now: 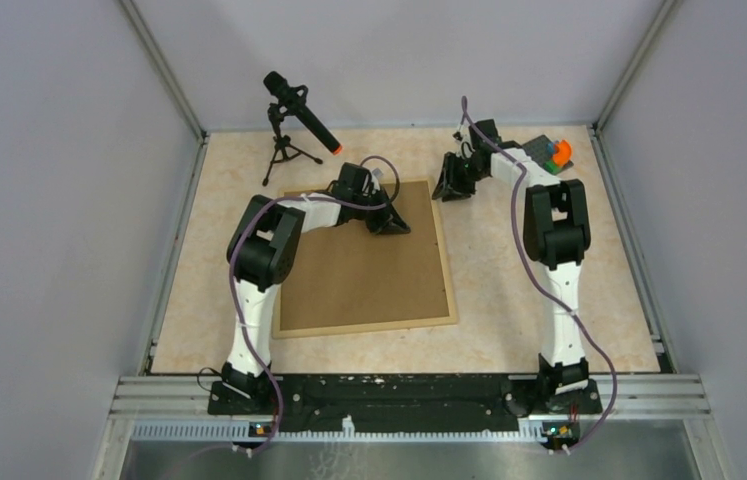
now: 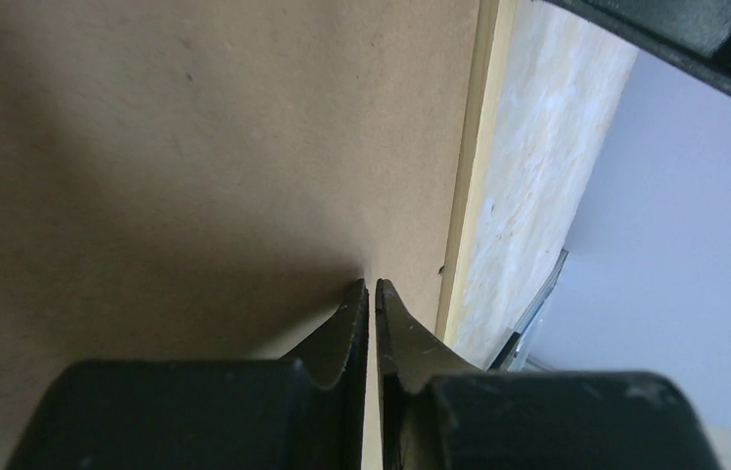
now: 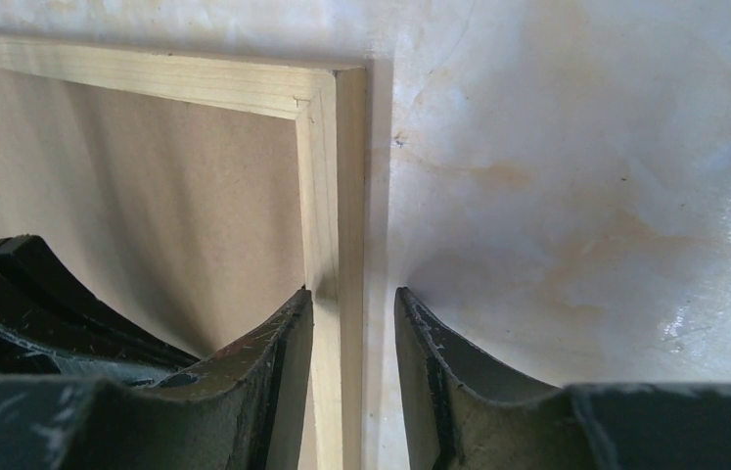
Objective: Put the photo into the frame
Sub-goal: Install the photo frame at the center of the board, then adjust the photo frame at the center of the board, then install the photo frame at the center of the board.
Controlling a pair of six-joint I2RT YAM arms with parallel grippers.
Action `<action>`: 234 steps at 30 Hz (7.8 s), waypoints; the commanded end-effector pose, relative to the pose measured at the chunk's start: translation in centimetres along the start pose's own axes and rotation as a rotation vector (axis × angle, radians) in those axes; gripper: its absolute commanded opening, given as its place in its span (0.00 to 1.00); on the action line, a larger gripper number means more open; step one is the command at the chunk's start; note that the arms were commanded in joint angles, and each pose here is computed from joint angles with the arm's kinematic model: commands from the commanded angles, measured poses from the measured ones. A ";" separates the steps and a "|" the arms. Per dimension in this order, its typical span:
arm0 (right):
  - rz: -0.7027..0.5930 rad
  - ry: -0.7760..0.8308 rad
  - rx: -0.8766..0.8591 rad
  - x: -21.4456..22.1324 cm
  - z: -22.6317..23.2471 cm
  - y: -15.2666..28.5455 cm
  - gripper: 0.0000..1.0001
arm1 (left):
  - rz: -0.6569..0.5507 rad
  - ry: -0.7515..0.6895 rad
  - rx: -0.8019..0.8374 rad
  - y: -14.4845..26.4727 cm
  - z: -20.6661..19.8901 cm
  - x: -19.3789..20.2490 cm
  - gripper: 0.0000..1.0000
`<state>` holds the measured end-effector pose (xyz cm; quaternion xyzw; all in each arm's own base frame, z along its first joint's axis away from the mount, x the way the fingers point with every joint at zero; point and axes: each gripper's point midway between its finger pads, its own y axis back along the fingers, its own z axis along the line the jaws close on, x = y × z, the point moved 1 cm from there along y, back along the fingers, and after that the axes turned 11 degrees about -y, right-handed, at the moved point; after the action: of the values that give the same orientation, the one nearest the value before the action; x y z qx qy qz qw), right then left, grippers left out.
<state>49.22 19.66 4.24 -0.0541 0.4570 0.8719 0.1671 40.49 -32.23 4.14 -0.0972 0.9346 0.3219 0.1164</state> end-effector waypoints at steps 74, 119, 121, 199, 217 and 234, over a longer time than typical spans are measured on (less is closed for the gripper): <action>0.023 0.179 0.251 11.3 0.6 3.9 0.52 | -0.236 -0.261 -0.418 19.2 2.0 1.5 0.98; -0.303 0.047 0.267 1.1 0.4 13.3 0.74 | 0.132 -0.625 0.304 13.1 -14.9 25.1 0.99; -0.358 0.016 0.289 2.5 0.0 16.6 0.73 | 0.072 -0.681 0.291 13.6 -16.3 23.6 0.99; 0.016 -0.143 0.403 11.4 -11.9 5.2 0.27 | 0.228 -0.049 0.095 2.7 -1.3 11.7 0.63; -0.009 -0.192 0.110 9.9 -8.0 8.3 0.38 | 0.228 -0.052 0.104 2.7 -1.4 11.7 0.61; 0.005 -0.171 0.196 10.3 -9.4 6.9 0.31 | 0.229 -0.051 0.111 2.7 -1.4 11.7 0.61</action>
<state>36.67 11.40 3.31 0.0507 0.4805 0.8489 0.2142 28.67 -32.83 5.51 0.0261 0.9584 0.2603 0.1138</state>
